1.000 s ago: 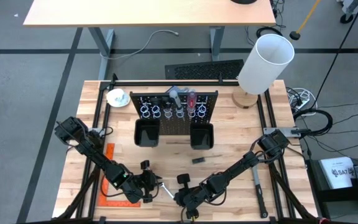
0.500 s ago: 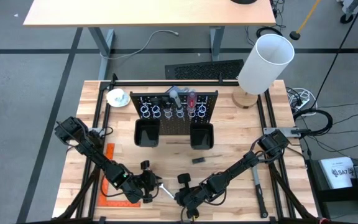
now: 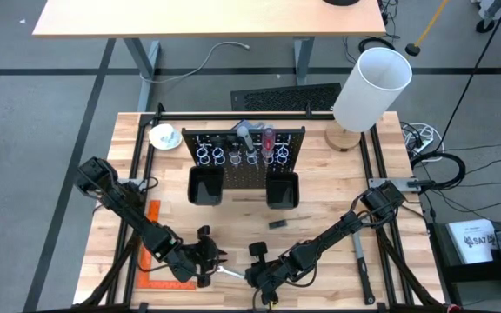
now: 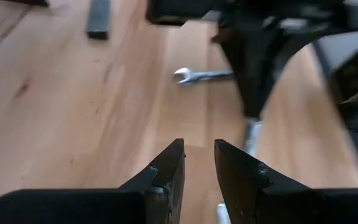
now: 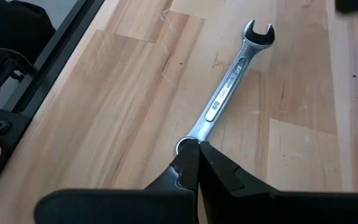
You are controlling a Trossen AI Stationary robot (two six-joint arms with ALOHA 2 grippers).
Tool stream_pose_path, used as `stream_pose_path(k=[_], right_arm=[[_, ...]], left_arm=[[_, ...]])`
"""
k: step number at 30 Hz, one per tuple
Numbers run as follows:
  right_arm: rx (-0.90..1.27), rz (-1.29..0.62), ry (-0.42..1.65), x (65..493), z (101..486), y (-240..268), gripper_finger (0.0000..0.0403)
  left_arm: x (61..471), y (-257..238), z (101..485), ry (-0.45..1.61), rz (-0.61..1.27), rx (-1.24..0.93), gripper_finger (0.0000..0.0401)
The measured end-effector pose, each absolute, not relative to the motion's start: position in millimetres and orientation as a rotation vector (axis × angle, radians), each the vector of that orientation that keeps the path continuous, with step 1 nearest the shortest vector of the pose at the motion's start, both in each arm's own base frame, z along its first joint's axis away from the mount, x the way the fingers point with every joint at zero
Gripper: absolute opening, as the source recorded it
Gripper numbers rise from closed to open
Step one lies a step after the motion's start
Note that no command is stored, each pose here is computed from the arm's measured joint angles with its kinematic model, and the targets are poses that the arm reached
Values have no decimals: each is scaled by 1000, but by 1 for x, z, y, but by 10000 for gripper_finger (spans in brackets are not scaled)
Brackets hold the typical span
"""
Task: Hang tools onto peg board
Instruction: Hang the silver wrench on the black peg board
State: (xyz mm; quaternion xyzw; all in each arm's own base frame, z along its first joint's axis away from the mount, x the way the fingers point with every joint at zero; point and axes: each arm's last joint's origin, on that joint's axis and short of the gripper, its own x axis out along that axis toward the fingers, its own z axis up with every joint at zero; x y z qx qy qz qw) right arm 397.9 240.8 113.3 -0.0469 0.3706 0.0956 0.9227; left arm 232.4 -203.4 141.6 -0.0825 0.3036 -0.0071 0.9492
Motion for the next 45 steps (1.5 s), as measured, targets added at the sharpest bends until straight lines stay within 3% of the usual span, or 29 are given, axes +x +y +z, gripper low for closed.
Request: stream_pose_path(k=[8,19,30,45], right_arm=[[-90,194,764,398,113,241,0],[-90,195,765,398,112,241,0],[-90,195,766,398,112,241,0],[-87,196,759,398,112,241,0]], left_arm=[[227,-209,151,682,-173,-235,98],[220,-208,136,778,-105,-217,99],[223,-214,127,779,-134,-236,180],[228,-220,104,789,-142,-229,185]])
